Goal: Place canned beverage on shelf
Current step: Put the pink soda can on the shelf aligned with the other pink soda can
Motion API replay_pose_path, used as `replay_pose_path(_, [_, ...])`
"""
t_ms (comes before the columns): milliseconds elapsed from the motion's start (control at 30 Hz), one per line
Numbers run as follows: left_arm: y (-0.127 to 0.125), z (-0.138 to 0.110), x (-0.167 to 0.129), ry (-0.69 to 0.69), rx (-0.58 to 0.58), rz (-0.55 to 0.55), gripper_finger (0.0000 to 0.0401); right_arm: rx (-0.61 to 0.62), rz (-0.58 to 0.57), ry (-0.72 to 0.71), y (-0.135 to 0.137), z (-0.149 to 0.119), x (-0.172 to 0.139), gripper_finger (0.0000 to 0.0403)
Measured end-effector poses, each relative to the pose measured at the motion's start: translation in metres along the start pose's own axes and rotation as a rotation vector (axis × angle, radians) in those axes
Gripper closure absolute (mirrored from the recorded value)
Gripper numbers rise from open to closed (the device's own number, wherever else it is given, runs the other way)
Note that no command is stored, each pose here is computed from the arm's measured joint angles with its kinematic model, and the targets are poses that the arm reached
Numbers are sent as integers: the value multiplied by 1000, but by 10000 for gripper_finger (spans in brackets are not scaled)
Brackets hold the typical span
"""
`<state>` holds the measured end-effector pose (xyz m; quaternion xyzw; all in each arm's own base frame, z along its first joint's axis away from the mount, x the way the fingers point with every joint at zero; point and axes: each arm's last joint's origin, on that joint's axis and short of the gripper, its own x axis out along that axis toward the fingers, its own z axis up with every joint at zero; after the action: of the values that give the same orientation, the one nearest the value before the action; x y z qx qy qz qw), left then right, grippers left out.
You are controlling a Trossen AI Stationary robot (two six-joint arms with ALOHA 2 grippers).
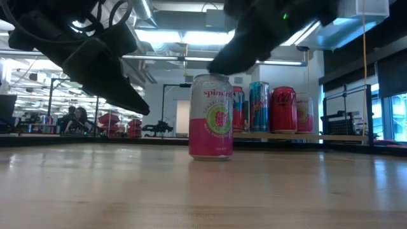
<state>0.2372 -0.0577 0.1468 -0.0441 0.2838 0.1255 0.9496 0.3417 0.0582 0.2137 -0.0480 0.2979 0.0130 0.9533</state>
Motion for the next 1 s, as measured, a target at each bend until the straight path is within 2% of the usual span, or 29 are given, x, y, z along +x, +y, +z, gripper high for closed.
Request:
replay_pose_path(167, [0, 0, 0, -3, -1, -2, 96, 16, 86, 44, -1, -11, 15, 15])
replay_pose_path(400, [0, 1, 0, -7, 3, -3, 96, -10, 40, 74, -1, -21, 30, 19])
replay_pose_path(500, [0, 1, 0, -7, 5, -2, 96, -14, 40, 75, 0, -22, 30, 50])
replay_pose_path(600, [0, 1, 0, -7, 6, -3, 96, -15, 37, 71, -1, -21, 30, 110])
replay_pose_path(667, [0, 1, 0, -7, 6, -2, 96, -16, 42, 70, -1, -20, 28, 148])
replay_pose_path(833, [0, 1, 0, -6, 6, -3, 96, -31, 43, 82, -3, -12, 9, 149])
replay_pose_path(1000, [0, 1, 0, -6, 7, -3, 96, -10, 38, 117, -8, -4, -23, 149])
